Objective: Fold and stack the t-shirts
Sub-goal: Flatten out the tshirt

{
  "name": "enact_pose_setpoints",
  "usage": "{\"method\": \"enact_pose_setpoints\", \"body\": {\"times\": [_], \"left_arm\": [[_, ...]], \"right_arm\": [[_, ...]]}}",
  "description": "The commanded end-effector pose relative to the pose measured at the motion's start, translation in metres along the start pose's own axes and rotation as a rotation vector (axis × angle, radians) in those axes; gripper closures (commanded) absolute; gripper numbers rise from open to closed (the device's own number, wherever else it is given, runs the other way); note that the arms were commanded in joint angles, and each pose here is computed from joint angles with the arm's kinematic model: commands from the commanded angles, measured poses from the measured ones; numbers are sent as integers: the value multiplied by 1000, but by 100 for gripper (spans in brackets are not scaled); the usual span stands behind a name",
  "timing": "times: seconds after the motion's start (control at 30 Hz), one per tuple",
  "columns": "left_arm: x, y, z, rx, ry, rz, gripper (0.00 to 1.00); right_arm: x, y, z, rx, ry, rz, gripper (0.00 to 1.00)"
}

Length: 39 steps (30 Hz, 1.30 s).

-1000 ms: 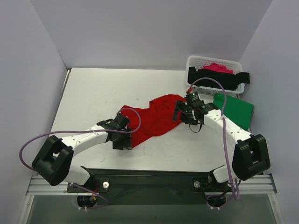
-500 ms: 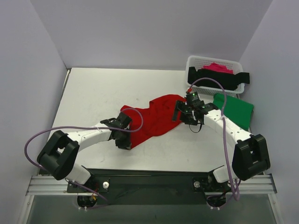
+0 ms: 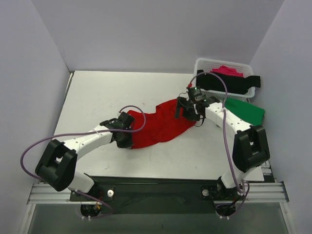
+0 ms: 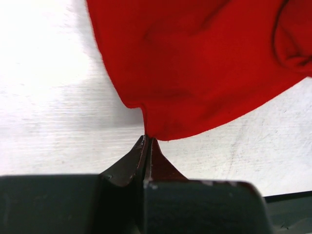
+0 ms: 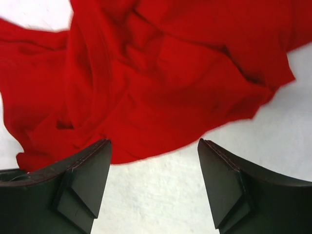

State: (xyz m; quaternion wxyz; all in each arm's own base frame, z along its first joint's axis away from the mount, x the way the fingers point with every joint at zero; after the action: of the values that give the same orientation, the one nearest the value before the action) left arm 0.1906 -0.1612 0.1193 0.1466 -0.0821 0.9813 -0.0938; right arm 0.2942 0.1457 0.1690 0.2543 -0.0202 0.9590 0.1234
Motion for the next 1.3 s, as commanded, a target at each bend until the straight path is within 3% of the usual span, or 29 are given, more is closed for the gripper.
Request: {"method": "enact_pose_setpoints", "body": {"times": [0.0,0.27,0.6,0.7,0.77,0.8,0.83,0.93,1.1,1.27], "left_arm": [[-16,3,-20,0,-75,-13,100],[-24,12,-23,-11,-83,-48,100],[-23,18,-22,-32,-72,-67,100],[-23,19,-23,-34,-78,-76,100],[-23,21,-24,-35,-81,-83,100],[-25,23,-25,-39,-89,-95,100],[-25,25,-25,-46,-92,-104,100],[-34,36,-30,-60,-129,-164,100],[-66,58,-57,-60,-260,-270,100],[-93,89,-101,-85,-423,-391,100]], "right_arm": [[-27,11,1,-57,-30,-48,28],[-58,47,42,-191,22,-95,39],[-28,57,84,-196,194,-129,44],[-22,54,91,-193,232,-132,55],[-23,55,90,-204,242,-132,71],[-26,56,86,-203,234,-132,82],[-30,56,82,-203,222,-132,87],[-49,55,60,-212,167,-114,95],[-88,30,-5,-235,27,-1,100],[-89,-3,-67,-216,-75,78,100]]}}
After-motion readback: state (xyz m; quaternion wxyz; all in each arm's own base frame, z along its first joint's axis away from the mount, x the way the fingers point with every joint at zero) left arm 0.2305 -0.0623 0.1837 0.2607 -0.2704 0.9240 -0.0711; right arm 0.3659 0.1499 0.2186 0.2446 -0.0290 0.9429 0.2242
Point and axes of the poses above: each gripper's point midway between its finger pads, its own z axis out along the fingers, its own y axis along the line the jaws close on, x = y × z, the point moved 9 cm from there along -z, back along the fingers, and after that the axes turned 6 degrees about -z, right-handed, at the moved point
